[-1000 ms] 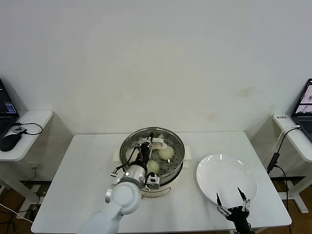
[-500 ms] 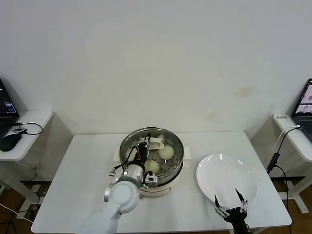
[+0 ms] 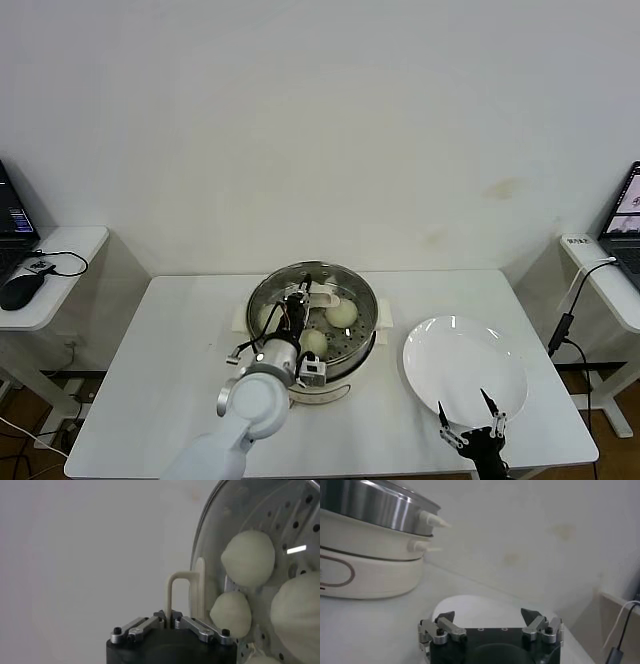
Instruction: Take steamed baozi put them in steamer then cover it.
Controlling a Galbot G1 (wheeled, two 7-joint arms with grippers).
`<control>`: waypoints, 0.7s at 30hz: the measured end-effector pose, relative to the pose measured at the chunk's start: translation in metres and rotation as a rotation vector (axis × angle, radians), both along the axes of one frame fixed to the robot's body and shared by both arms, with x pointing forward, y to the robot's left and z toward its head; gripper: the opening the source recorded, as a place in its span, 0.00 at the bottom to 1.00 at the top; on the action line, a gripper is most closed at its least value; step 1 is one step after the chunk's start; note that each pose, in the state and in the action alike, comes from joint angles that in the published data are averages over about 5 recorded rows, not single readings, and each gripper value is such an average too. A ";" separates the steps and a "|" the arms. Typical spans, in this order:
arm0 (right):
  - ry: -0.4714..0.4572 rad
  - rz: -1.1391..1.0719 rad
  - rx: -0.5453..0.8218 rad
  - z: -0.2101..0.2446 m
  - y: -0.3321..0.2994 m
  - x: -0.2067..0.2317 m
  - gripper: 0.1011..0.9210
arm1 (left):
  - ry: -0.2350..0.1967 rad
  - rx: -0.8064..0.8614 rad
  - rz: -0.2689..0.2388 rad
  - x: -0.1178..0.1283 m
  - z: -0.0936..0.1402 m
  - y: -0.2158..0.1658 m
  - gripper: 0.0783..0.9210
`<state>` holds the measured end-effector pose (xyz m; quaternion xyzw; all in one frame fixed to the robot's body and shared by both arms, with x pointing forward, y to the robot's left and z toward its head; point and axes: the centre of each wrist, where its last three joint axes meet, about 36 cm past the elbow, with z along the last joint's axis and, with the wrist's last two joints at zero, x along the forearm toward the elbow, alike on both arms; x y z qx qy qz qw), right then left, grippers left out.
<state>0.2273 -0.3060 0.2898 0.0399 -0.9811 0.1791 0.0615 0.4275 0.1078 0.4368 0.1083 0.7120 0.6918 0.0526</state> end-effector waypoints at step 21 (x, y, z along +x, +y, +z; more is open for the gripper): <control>0.004 0.007 -0.003 -0.001 0.001 -0.002 0.88 | -0.029 -0.064 -0.012 -0.044 0.013 0.025 0.82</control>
